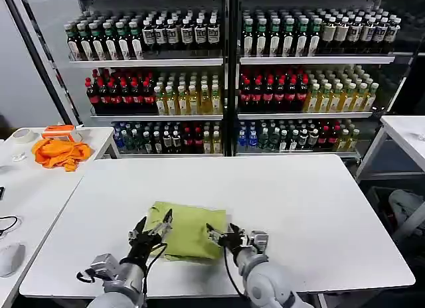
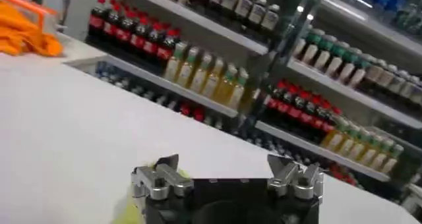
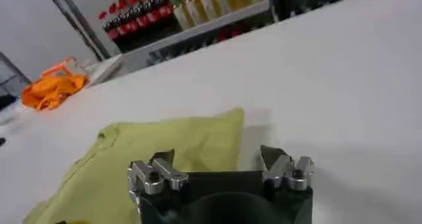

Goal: Fold and organize the clothes.

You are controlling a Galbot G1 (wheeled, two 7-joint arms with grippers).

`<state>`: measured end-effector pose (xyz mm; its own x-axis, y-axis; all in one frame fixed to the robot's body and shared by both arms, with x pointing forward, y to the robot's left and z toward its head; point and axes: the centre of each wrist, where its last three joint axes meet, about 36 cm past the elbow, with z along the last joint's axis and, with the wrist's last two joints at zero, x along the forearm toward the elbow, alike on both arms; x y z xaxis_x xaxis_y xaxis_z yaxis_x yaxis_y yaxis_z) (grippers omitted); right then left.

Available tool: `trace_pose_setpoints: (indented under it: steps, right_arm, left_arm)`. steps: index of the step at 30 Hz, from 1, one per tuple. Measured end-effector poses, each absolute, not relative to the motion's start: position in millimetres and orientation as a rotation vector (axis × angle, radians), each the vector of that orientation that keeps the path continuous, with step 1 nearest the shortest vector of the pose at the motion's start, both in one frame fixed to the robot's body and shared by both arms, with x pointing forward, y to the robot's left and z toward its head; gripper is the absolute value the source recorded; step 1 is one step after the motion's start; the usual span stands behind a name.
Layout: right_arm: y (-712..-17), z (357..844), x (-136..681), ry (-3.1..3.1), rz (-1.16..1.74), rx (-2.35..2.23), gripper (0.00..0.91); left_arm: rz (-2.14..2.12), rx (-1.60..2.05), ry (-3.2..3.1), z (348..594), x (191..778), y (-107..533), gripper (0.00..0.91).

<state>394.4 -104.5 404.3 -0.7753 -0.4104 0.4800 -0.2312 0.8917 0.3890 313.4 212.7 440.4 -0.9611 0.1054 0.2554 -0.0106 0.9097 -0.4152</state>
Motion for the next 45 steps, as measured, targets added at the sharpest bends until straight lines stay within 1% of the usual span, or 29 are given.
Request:
trace_pose_setpoints:
  steps: [1,2,13,23,33,44,45]
  right_arm:
    - [-101.2,404.1,395.4,-2.478,-0.42,0.463,0.393]
    - [-98.8,404.0,396.3,-2.474,-0.423,0.463,0.0]
    - [-91.6,401.3,401.0,-2.467,-0.421,0.436,0.0]
    - [-101.4,401.6,413.5,-2.507,-0.367,0.412,0.0]
    - [-126.7,405.3,438.0,-2.568,-0.286,0.37,0.0]
    - [-187.0,410.3,468.5,-2.649,-0.1,0.268,0.0]
    - [-193.1,410.9,470.8,-2.653,-0.079,0.257,0.907]
  left_arm:
    - [0.611,-0.062,-2.8,440.6,312.3,214.4,0.907]
    - [0.611,-0.053,-2.801,441.0,311.2,215.9,0.907]
    - [0.606,-0.014,-2.797,441.8,305.1,221.0,0.907]
    - [0.599,-0.01,-2.796,441.5,304.8,222.2,0.907]
    - [0.588,-0.019,-2.802,442.0,307.2,222.5,0.907]
    - [0.53,-0.059,-2.822,438.5,312.0,218.1,0.907]
    - [0.523,-0.064,-2.824,438.2,312.4,217.6,0.907]
